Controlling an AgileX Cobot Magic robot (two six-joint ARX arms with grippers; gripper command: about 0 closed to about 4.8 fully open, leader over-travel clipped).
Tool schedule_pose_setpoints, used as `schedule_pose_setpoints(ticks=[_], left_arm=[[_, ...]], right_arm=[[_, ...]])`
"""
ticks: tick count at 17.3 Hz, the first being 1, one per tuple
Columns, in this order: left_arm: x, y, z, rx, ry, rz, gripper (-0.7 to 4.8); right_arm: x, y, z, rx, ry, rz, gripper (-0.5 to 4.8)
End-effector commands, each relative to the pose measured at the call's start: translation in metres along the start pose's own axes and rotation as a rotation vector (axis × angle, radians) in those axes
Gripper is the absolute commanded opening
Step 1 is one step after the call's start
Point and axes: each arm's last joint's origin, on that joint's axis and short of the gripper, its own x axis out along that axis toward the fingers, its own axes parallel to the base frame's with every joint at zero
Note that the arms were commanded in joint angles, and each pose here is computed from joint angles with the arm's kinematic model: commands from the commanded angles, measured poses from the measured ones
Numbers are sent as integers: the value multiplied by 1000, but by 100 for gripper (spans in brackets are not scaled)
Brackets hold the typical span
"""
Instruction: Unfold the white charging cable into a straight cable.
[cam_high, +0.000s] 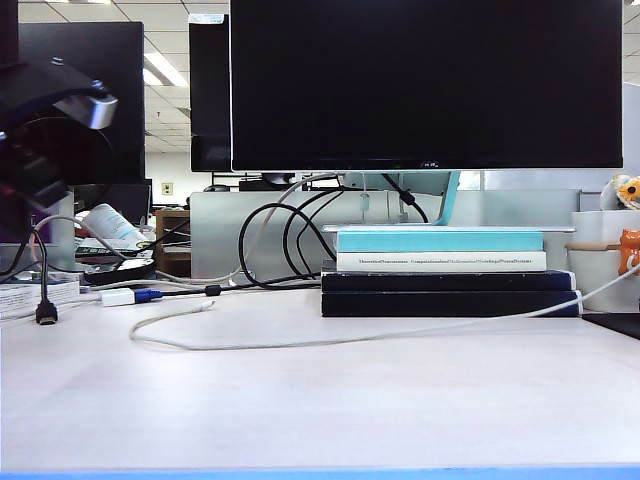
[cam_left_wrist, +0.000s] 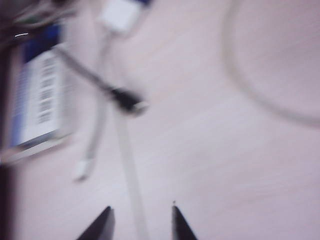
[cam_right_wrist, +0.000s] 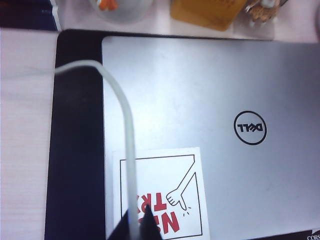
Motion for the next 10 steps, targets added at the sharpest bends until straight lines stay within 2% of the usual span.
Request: schedule_pose_setpoints(ticks=[1,2,3,7,10], left_arm=[[-1,-2,6,-56,-92,-137,262],[-1,-3,8,-69,-117,-174,297],[-2,-3,9,-78,-136,-200,317],[-2,-5,9,-111,-136,-266,317],[-7,-6,5,-146,-104,-333,314]], right_arm=[[-3,-1,4,5,-44,-10,245],[-3,-1,4,5,-43,-10,309],[-3,-1,4,6,-43,-9,307],[-3,0,1,46,-16,-2,319],[-4,4,-7,111,64,85,315]])
